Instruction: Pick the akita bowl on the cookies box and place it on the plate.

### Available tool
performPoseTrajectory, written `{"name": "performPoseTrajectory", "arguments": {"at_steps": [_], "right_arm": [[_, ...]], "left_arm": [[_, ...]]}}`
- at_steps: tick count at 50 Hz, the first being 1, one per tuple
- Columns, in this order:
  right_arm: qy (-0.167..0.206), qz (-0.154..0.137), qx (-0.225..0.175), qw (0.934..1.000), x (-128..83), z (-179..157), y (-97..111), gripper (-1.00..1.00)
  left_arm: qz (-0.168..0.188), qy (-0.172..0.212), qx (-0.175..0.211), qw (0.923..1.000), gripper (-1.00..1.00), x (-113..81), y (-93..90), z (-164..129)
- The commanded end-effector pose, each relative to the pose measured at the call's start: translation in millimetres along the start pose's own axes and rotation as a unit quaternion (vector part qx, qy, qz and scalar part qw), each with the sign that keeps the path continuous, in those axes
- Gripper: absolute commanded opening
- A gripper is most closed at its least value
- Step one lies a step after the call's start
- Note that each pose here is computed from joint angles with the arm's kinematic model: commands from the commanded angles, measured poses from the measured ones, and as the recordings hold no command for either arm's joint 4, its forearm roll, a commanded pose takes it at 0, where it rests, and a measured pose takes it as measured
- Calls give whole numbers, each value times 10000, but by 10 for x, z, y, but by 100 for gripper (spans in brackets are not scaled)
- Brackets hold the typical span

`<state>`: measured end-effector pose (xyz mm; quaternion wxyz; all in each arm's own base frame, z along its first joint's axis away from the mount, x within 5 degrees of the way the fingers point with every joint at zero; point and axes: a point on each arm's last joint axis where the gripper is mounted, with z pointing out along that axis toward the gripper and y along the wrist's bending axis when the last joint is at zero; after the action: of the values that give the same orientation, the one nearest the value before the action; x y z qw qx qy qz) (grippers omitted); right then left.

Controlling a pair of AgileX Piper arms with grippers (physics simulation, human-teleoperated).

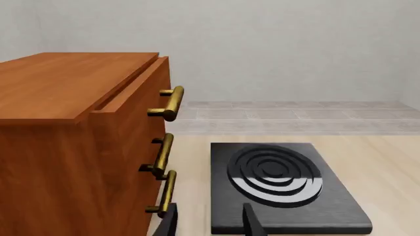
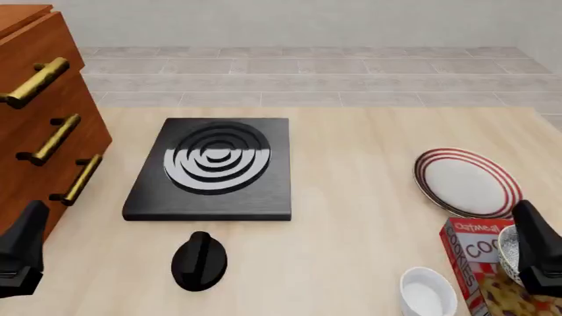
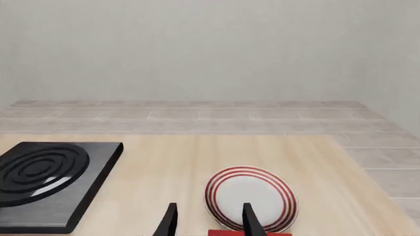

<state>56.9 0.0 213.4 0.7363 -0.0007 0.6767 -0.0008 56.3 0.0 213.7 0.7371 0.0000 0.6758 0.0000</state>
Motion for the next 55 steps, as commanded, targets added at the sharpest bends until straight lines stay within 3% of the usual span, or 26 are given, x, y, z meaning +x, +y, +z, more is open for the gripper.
{"name": "performPoseTrajectory", "arguments": {"at_steps": [1,21,23,30,31,34,37,43,46,47,50,53,55], "right_arm": [[130,-1,-29,9999,5,70,4,100],[118,130,-26,9998,-13,141,4,100],[111,22,-28,9999,-60,167,4,100],[111,-78,-83,9999,-580,278,12,100],[111,-78,-83,9999,-581,279,12,100],[83,-404,-145,9990,-822,277,20,100],[157,-636,97,9978,-995,278,-19,100],[567,-375,707,9952,-1242,353,-122,100],[412,-1011,1035,9886,-1349,168,-139,100],[596,-1110,1234,9843,-1334,182,-172,100],[803,-995,1312,9831,-1335,220,-196,100],[1204,-591,1587,9782,-1392,296,-262,100],[1213,-500,1564,9790,-1417,293,-255,100]], "left_arm": [[0,4,0,10000,100,-7,0,3],[0,4,0,10000,100,-7,0,3],[0,4,0,10000,100,-7,0,3],[0,4,0,10000,100,-7,0,3],[0,4,0,10000,100,-7,0,3],[0,4,0,10000,100,-7,0,3],[0,4,0,10000,100,-7,0,3],[0,4,0,10000,100,-7,0,3],[0,4,0,10000,100,-7,0,3],[0,4,0,10000,100,-7,0,3],[0,4,0,10000,100,-7,0,3],[0,4,0,10000,100,-7,0,3],[0,4,0,10000,100,-7,0,3]]}}
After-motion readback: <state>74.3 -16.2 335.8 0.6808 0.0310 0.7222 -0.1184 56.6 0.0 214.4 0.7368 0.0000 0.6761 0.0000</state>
